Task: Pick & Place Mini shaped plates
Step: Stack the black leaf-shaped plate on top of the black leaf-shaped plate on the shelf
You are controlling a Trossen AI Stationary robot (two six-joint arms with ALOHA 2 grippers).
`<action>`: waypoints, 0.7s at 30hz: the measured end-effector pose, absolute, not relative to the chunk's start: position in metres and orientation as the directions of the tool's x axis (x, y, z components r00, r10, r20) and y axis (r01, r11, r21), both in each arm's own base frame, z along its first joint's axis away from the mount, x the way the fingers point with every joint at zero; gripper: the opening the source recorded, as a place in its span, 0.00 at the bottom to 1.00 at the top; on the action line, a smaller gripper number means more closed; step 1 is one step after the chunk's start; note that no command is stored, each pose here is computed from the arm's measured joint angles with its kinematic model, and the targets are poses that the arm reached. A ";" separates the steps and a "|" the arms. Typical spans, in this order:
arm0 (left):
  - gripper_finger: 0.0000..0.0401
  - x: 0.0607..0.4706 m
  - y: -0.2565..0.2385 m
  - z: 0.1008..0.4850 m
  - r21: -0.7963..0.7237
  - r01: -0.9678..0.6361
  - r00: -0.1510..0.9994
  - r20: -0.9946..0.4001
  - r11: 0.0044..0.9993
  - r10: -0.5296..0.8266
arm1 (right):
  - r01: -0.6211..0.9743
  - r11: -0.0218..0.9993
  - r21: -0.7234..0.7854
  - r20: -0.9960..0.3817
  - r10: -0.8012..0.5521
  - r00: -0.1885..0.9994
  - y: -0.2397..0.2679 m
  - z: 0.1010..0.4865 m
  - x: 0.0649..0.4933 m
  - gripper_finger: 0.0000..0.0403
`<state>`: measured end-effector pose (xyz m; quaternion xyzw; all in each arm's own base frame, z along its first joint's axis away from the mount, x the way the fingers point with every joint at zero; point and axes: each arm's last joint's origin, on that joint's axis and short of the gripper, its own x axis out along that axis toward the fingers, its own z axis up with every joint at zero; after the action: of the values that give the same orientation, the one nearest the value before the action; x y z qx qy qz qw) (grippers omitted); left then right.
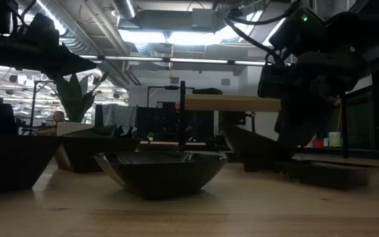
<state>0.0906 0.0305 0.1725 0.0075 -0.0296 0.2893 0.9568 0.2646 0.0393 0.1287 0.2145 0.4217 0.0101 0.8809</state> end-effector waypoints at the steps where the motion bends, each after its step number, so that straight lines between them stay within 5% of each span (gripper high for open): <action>1: 0.01 0.091 0.030 0.172 -0.003 -0.554 0.831 0.061 0.833 0.553 | 0.163 0.908 0.386 -0.739 0.199 0.644 0.039 0.129 0.265 0.01; 8: 0.01 0.091 0.030 0.172 -0.003 -0.554 0.831 0.061 0.833 0.553 | 0.164 0.908 0.386 -0.739 0.197 0.644 0.039 0.129 0.265 0.03; 21: 0.01 0.091 0.030 0.172 -0.003 -0.554 0.831 0.061 0.832 0.553 | 0.158 0.914 0.375 -0.738 0.191 0.648 0.036 0.130 0.265 0.24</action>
<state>0.0906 0.0305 0.1724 0.0076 -0.0294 0.2893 0.9568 0.2646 0.0363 0.1304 0.2077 0.4195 0.0092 0.8836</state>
